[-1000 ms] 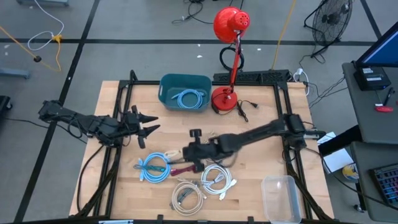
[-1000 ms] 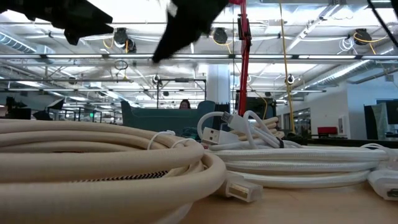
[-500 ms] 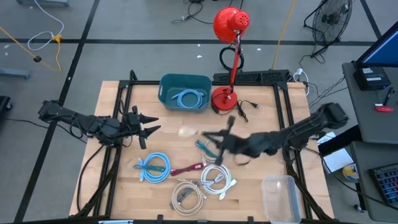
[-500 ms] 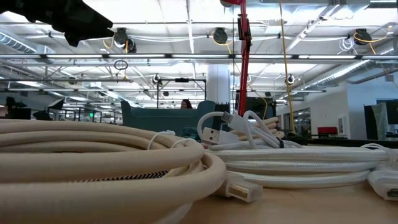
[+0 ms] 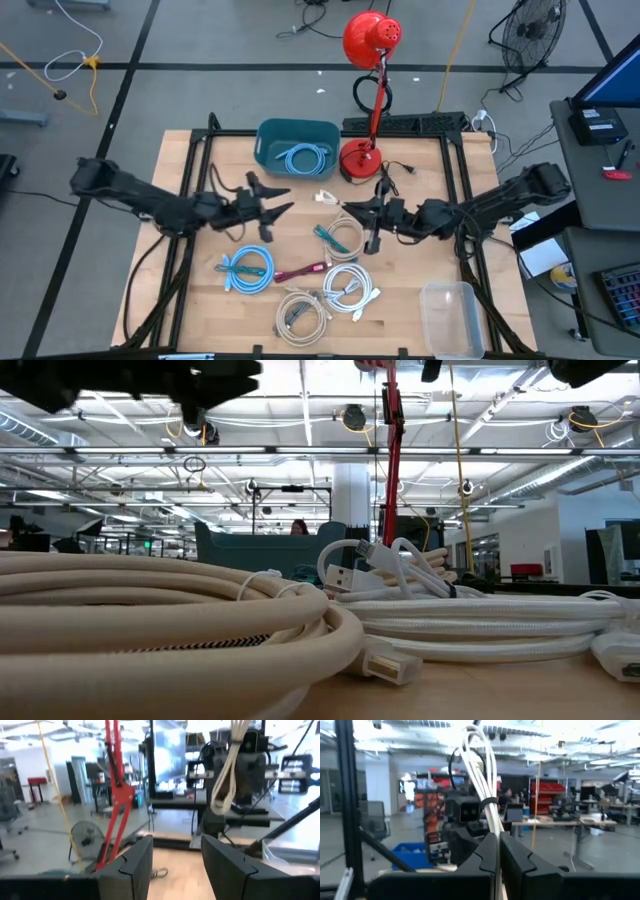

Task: Pick & Place USB Port
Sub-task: Put the light brown charger cable into the transparent bin

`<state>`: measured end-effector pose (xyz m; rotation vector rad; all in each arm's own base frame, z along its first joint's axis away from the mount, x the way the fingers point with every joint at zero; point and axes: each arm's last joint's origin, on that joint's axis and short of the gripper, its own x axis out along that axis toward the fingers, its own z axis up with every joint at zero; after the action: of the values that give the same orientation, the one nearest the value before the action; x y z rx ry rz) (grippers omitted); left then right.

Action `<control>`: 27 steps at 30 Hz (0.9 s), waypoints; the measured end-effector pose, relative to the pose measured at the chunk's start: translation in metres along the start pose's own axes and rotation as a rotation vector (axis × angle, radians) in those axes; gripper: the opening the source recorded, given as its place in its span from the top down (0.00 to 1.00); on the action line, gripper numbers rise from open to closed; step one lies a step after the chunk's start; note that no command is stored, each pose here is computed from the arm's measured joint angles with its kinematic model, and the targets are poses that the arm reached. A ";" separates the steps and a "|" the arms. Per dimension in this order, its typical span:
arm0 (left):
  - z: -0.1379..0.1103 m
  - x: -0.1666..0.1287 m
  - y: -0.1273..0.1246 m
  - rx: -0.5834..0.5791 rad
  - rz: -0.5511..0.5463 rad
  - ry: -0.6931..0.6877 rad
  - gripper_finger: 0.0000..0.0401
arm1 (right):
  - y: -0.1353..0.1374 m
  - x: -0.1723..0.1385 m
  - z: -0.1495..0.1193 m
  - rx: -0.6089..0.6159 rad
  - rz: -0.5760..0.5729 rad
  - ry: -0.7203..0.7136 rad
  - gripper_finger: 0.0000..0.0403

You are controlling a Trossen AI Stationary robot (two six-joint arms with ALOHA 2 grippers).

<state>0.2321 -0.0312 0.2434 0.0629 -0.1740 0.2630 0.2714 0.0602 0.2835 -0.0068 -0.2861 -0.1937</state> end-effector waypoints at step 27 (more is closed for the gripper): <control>-0.015 0.014 -0.007 -0.022 -0.157 0.079 0.57 | 0.019 -0.075 0.039 0.224 0.217 0.369 1.00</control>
<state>0.2497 -0.0333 0.2311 0.0440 -0.0927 0.1064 0.1938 0.0945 0.2999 0.2168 0.0627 0.0549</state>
